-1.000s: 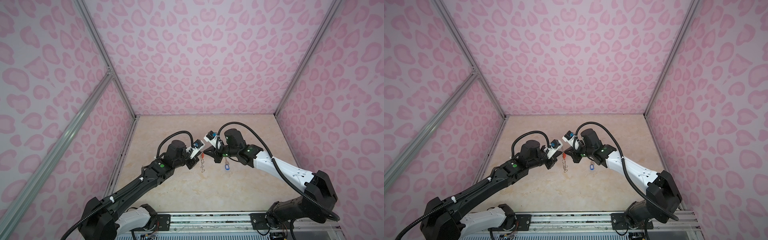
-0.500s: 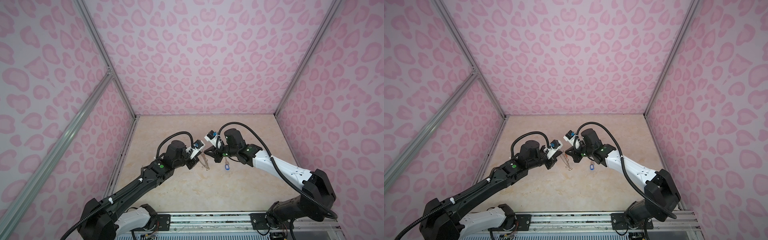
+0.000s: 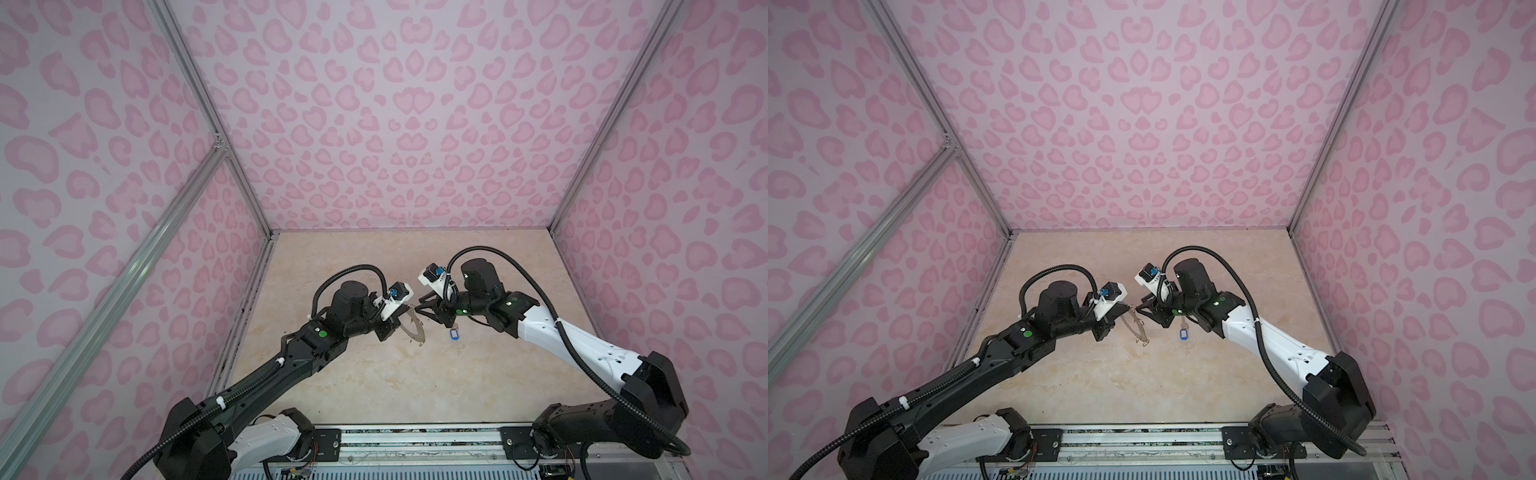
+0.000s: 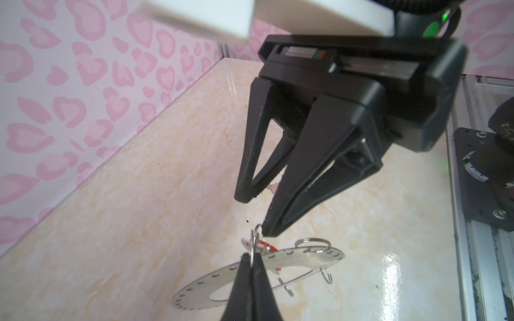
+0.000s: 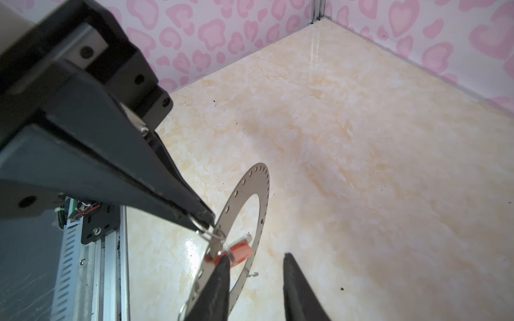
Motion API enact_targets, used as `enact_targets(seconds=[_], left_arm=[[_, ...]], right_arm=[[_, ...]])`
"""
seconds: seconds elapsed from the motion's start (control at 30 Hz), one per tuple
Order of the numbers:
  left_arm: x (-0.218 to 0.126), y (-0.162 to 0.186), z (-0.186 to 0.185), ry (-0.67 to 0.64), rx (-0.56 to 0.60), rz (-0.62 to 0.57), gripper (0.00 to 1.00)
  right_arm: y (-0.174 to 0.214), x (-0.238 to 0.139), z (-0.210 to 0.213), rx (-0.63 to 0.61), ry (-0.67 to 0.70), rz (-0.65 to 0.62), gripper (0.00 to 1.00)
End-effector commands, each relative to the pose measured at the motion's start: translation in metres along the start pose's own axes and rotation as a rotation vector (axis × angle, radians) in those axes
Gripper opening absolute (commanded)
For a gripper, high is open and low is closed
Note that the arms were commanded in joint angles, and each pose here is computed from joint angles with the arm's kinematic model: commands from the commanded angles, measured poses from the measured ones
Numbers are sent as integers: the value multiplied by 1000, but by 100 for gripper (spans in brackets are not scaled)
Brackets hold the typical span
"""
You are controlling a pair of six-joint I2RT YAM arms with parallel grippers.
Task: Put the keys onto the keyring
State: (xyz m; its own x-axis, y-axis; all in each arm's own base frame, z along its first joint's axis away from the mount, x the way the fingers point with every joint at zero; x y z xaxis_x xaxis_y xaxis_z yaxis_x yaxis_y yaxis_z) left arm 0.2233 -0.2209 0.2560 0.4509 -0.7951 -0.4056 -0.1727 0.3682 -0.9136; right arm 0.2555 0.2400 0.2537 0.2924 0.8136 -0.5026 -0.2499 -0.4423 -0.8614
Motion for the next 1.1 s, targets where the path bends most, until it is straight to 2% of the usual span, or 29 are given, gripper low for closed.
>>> enact_targets(seconds=[0.0, 0.17, 0.3, 0.5, 0.77, 1.07], left_arm=[[-4, -16, -7, 77, 34, -90, 3], [-5, -22, -14, 146, 47, -116, 3], [-7, -25, -20, 204, 62, -135, 3], [-7, -29, -25, 269, 67, -148, 3], [-8, -30, -27, 286, 65, -147, 3], [-8, -30, -26, 285, 71, -144, 3]], right_arm=[[6, -12, 5, -89, -29, 6, 34], [3, -32, 25, -255, -86, -74, 32], [-2, -42, 35, -338, -89, -139, 30], [-10, -43, 43, -375, -128, -138, 29], [-8, -38, 44, -375, -158, -112, 22], [-4, -34, 43, -369, -160, -103, 19]])
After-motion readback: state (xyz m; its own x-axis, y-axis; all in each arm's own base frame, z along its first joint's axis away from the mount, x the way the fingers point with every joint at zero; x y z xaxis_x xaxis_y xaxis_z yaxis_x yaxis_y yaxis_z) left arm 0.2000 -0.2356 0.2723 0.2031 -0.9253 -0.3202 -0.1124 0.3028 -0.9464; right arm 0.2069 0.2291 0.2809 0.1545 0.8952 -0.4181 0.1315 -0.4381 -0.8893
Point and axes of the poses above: each gripper's point midway between its finger pads, its own x axis out along the fingers, its own z axis along the line the jaws close on, y = z × x, the point moved 7 cm from there along -x, back along the fingers, and after that the axes turned 6 degrees about -x, right-handed, at the moved point
